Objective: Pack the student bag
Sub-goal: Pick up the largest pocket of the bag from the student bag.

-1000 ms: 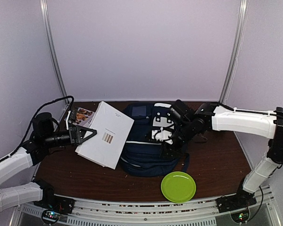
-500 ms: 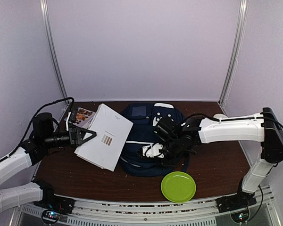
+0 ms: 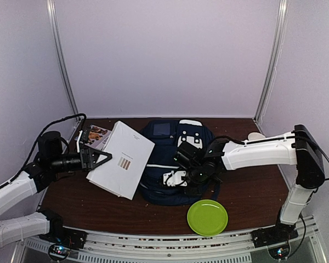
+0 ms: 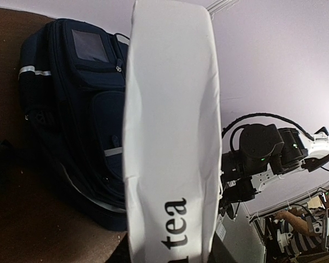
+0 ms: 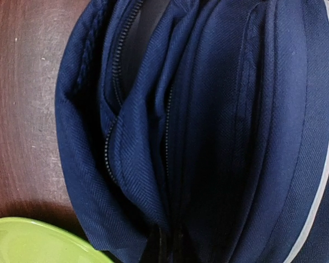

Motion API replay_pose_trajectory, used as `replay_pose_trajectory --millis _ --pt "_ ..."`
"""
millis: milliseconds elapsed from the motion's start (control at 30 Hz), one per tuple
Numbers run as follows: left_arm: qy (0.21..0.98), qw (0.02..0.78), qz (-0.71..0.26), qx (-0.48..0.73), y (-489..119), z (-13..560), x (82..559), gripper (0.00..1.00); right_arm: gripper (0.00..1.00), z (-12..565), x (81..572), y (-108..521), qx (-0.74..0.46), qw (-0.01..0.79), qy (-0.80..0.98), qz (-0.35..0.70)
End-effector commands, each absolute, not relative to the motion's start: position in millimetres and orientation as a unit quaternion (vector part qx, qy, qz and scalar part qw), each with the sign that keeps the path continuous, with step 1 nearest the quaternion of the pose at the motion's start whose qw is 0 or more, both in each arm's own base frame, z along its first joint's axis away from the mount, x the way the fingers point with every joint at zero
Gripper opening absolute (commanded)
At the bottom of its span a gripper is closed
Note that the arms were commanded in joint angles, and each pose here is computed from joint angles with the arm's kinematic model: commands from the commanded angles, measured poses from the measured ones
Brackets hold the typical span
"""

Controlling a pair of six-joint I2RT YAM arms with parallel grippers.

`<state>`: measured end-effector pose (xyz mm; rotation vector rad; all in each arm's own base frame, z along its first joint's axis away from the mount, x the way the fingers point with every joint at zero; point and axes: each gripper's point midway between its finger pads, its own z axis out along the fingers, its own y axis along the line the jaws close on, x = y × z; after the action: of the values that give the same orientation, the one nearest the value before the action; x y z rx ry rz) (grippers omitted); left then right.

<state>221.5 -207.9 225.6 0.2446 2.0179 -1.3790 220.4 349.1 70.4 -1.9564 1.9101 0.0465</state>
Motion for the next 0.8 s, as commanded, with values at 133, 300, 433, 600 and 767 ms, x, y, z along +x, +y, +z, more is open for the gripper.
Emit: replay_pose_trajectory --millis 133,300,433,600,767 --pt "0.753 0.358 -0.535 0.134 -209.6 255.7 209.6 0.31 0.00 157.9 262.2 342.5 -0.645 0.289 0.707 0.009" --pt "0.745 0.341 -0.549 0.166 -213.7 265.8 196.1 0.28 0.00 219.5 306.7 331.9 -0.579 0.336 0.742 0.039" --pt "0.720 0.316 -0.580 0.214 -220.8 279.4 174.9 0.28 0.00 257.7 342.6 326.6 -0.527 0.368 0.763 0.065" --pt "0.715 0.289 -0.589 0.241 -230.8 280.2 161.5 0.28 0.00 296.0 367.1 330.6 -0.486 0.393 0.773 0.104" --pt "0.718 0.264 -0.592 0.255 -250.3 266.3 159.4 0.27 0.00 328.4 370.1 337.0 -0.476 0.418 0.764 0.124"
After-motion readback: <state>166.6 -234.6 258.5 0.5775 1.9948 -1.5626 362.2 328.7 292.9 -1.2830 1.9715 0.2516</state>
